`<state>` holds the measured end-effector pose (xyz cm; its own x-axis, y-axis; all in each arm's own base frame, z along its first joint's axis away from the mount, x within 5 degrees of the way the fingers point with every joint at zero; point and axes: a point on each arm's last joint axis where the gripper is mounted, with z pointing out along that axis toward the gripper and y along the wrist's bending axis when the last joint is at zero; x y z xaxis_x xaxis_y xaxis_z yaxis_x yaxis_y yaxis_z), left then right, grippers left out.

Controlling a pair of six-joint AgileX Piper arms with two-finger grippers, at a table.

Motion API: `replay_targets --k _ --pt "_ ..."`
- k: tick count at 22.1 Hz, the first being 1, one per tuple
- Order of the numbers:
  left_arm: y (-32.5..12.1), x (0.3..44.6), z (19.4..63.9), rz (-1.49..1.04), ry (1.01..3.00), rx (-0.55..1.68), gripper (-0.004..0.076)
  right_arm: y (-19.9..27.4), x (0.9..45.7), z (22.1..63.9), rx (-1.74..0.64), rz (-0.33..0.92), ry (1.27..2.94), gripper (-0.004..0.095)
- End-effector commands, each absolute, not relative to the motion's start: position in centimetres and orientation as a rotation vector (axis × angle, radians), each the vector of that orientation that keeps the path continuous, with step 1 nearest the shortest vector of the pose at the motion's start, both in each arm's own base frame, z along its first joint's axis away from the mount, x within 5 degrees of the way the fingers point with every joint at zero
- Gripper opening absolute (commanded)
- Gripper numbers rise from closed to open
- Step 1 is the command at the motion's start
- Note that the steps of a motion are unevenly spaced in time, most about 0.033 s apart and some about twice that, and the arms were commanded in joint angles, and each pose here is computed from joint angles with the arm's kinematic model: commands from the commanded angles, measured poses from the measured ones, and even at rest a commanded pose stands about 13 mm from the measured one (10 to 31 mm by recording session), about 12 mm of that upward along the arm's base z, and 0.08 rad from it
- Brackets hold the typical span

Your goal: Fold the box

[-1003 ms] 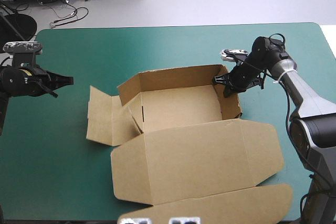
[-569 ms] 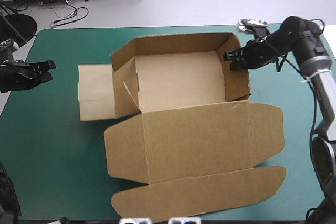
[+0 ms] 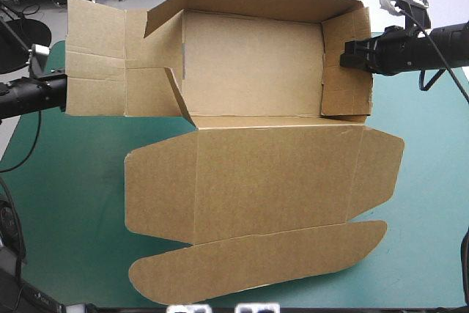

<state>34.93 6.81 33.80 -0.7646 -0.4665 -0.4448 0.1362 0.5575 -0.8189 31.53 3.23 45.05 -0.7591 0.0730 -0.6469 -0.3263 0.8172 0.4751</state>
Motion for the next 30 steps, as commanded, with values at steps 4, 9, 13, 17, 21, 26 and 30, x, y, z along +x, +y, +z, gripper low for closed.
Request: replay_targets --k 4,9,13,17,21,26,30 --pt "-0.5 33.4 39.8 -1.515 1.929 0.019 -0.0003 3.4 30.0 47.7 -0.188 0.797 2.203 -0.0019" --pt "-2.6 30.8 42.7 -1.502 1.876 0.139 -0.0003 3.1 30.4 47.6 -0.167 0.74 2.188 -0.0019" --pt "-3.6 29.0 44.3 -1.488 1.847 0.207 -0.0003 3.0 30.7 47.8 -0.148 0.728 2.156 -0.0018" --pt "-4.4 28.0 45.1 -1.484 1.832 0.247 -0.0003 2.9 30.8 47.9 -0.138 0.716 2.14 -0.0018" --pt "-4.8 27.0 45.8 -1.474 1.816 0.28 -0.0003 2.7 30.9 47.8 -0.139 0.677 2.152 -0.0018" --pt "-5.6 25.8 46.5 -1.466 1.804 0.329 -0.0003 3.3 31.2 47.6 -0.161 0.668 2.148 -0.0019" --pt "-6.9 25.5 46.5 -1.488 1.816 0.38 -0.0003 4.4 31.9 47.0 -0.187 0.685 2.154 -0.0018"
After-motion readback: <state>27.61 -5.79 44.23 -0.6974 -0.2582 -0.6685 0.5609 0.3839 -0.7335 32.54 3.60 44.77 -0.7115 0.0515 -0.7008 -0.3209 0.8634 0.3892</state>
